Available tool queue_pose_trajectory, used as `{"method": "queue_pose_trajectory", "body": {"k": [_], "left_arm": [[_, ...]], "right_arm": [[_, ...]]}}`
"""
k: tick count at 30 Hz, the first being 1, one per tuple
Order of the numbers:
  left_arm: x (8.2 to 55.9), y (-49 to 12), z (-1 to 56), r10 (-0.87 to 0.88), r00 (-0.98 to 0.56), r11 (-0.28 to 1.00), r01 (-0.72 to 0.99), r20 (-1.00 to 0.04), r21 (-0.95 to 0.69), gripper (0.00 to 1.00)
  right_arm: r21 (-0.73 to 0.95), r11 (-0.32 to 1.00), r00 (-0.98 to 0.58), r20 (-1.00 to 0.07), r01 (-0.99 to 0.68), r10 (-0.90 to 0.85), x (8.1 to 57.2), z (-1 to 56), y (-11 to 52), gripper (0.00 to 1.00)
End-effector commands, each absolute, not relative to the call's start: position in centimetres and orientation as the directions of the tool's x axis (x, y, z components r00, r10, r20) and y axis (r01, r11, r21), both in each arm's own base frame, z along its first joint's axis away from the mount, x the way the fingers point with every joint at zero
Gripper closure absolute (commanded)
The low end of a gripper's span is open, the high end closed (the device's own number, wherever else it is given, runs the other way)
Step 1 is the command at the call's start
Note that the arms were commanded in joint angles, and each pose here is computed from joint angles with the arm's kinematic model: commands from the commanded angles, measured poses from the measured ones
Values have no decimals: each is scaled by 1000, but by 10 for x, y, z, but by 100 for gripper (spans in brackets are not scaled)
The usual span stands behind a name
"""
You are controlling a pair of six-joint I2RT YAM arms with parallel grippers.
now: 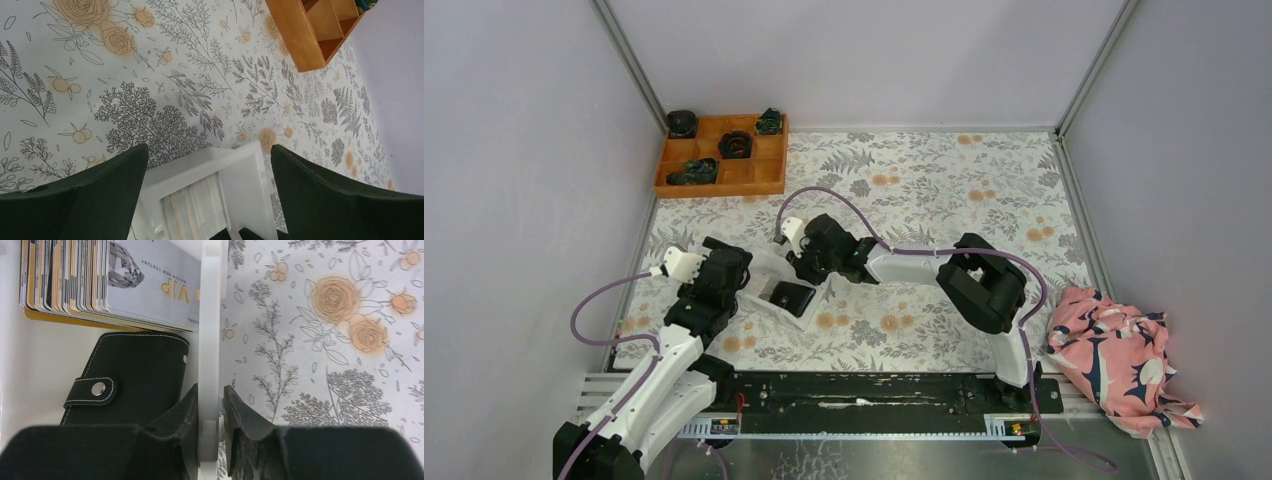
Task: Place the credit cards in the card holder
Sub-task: Move the storage box to the center of the board.
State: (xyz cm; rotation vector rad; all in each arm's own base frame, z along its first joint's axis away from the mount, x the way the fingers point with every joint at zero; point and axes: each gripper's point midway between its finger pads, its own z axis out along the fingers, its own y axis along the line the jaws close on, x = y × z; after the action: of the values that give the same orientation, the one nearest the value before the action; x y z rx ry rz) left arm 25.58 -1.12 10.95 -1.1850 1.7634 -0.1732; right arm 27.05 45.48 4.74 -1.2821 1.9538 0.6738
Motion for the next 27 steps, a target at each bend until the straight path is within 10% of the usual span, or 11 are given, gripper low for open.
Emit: {"method": "queue_pose_trajectory", "body": {"k": [1,27], "left_arm": [[256,-5,115,-770,-15,496,-642,-637,-584,0],[274,-23,90,-774,-89,537,-616,-627,-576,0]], "right_arm": [[6,526,-311,-812,-851,-494,303,71,444,85],[-35,655,-365,-808,-755,-463,389,73,408,82]]}}
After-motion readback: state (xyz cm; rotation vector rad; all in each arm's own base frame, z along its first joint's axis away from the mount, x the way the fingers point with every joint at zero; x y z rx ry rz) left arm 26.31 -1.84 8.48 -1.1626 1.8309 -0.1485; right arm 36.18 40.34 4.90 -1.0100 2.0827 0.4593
